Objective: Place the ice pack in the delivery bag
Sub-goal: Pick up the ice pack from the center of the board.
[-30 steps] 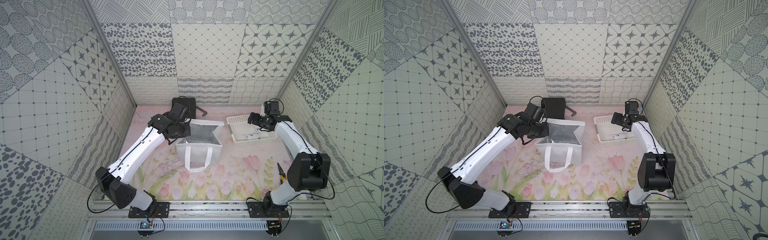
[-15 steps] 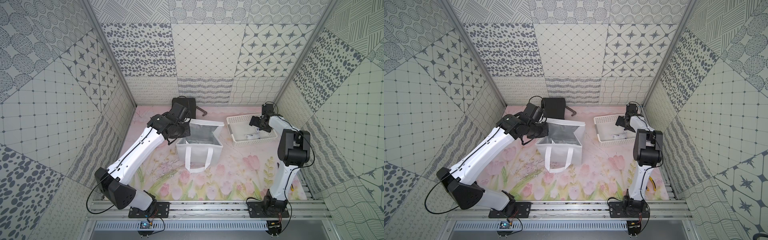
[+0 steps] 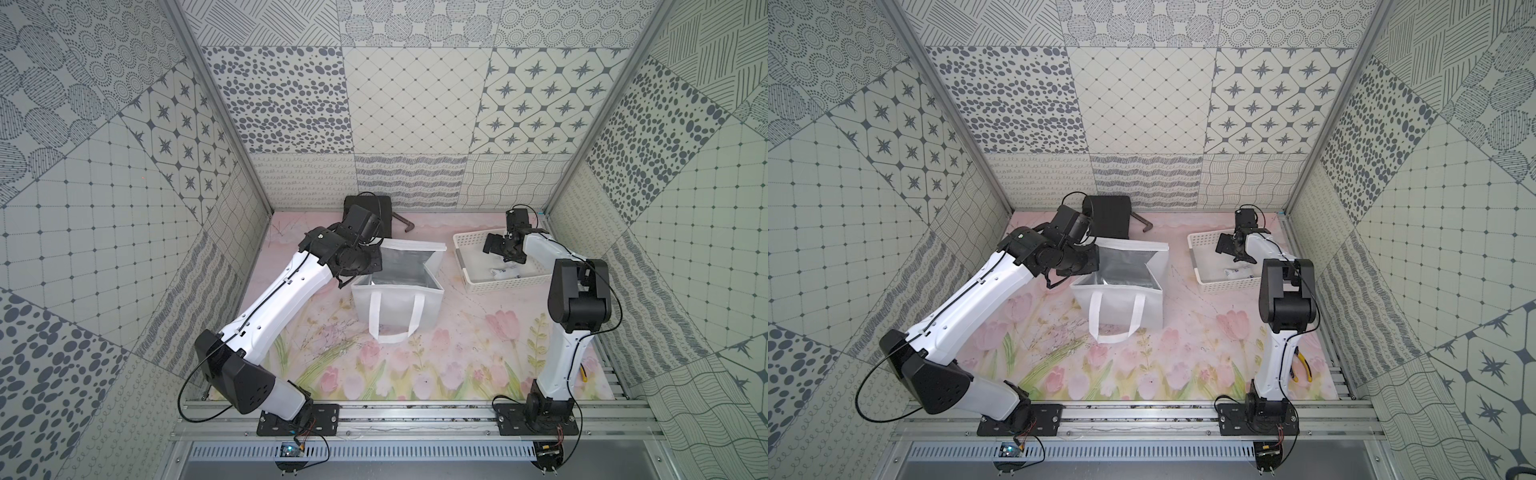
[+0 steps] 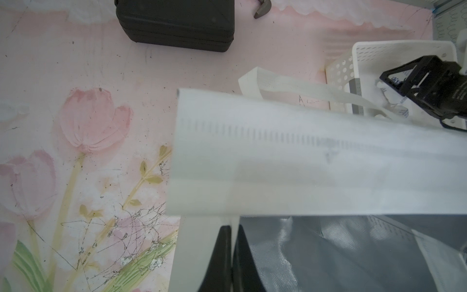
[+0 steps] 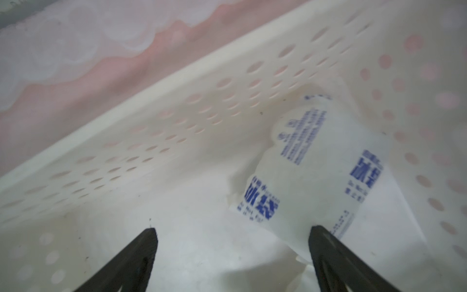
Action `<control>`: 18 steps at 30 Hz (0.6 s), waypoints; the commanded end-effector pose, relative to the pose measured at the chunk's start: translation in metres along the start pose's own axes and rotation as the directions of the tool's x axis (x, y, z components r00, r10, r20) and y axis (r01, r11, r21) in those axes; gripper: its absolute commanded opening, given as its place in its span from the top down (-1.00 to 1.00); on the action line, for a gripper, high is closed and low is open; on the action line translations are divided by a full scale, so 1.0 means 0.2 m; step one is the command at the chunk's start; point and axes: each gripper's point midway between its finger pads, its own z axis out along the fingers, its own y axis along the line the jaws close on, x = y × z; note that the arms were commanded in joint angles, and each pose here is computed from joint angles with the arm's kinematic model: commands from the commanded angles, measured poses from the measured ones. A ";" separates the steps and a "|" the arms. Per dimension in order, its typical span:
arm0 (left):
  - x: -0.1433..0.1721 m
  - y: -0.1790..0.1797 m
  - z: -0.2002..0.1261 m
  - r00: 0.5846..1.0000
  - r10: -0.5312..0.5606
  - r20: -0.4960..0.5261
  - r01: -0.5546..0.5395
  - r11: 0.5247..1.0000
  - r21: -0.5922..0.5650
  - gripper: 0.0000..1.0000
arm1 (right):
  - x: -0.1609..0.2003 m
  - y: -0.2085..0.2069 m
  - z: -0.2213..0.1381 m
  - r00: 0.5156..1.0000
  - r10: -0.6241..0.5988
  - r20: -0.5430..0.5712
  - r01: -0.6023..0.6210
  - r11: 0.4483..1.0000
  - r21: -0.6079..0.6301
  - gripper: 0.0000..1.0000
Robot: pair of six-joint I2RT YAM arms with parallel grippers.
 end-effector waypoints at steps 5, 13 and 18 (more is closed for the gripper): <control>-0.04 0.01 0.00 1.000 0.020 0.020 -0.019 1.000 -0.010 1.00 | -0.16 -0.19 -0.12 0.989 0.117 0.096 -0.124 0.990 0.074 -0.96; -0.03 0.01 0.00 1.000 0.017 0.016 -0.017 1.000 -0.006 1.00 | -0.16 -0.29 -0.04 0.958 0.276 0.077 -0.282 0.955 0.094 -0.97; -0.04 0.01 -0.01 1.000 0.021 0.020 -0.021 1.000 -0.012 1.00 | -0.14 -0.36 0.08 0.925 0.380 0.030 -0.381 0.920 0.097 -0.97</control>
